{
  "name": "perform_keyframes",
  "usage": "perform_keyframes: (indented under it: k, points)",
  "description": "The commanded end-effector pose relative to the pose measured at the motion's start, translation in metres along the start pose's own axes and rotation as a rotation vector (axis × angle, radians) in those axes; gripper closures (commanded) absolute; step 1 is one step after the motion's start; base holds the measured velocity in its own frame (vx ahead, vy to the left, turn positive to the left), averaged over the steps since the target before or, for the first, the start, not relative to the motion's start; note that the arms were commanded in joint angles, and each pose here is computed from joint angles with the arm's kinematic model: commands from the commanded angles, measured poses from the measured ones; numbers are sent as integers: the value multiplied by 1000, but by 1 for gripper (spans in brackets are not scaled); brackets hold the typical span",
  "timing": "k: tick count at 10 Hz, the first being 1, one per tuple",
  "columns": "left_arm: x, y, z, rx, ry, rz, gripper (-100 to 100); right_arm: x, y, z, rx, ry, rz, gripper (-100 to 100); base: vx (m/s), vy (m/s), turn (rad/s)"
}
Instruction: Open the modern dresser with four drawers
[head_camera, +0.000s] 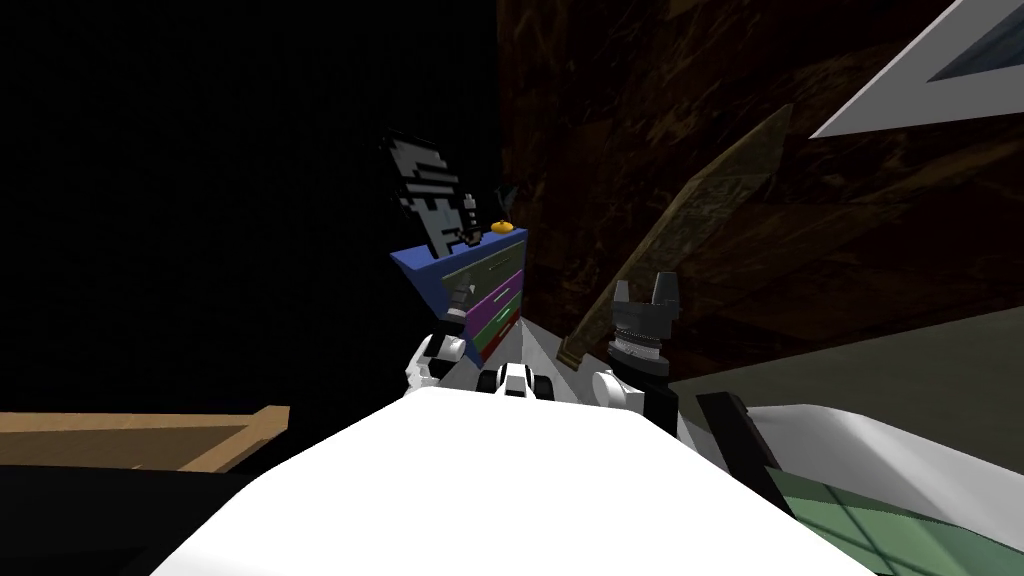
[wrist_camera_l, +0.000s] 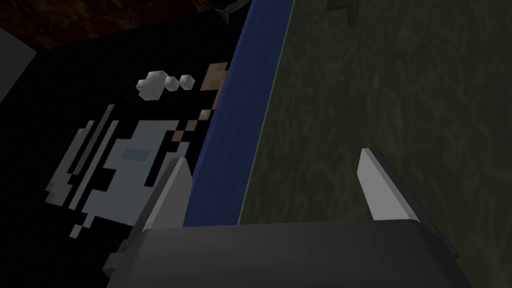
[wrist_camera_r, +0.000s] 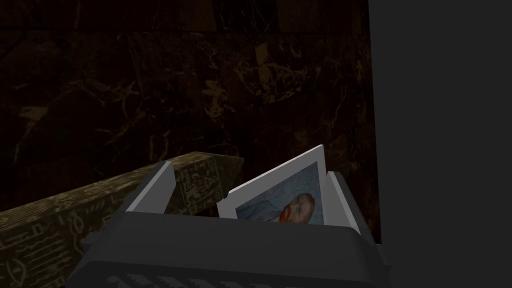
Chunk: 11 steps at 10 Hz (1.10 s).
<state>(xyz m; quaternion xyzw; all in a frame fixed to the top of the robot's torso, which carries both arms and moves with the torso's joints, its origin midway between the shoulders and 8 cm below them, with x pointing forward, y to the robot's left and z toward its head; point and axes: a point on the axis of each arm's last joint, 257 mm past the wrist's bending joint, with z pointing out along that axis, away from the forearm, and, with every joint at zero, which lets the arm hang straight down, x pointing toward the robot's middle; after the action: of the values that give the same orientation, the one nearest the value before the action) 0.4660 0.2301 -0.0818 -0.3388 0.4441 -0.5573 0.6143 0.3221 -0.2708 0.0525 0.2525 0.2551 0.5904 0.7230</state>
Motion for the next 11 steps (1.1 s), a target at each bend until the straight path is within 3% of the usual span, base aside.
perform_keyframes:
  k: [1, 3, 7, 11]
  points:
    - [13, 25, 7, -61, 10, -36, -100, 0, 0, 0, 0, 0, 0, 0, 137, -11, -72]
    - [26, 42, 12, -110, 5, -89, -100, 0, 0, 0, 0, 0, 0, 0, 116, 14, -54]
    - [47, 51, 18, -142, -24, -186, -100, 0, 0, 0, 0, 0, 0, 0, 69, 2, -26]
    - [46, 41, 24, -143, -26, -192, -100, 0, 0, 0, 0, 0, 0, 0, 46, -1, -4]
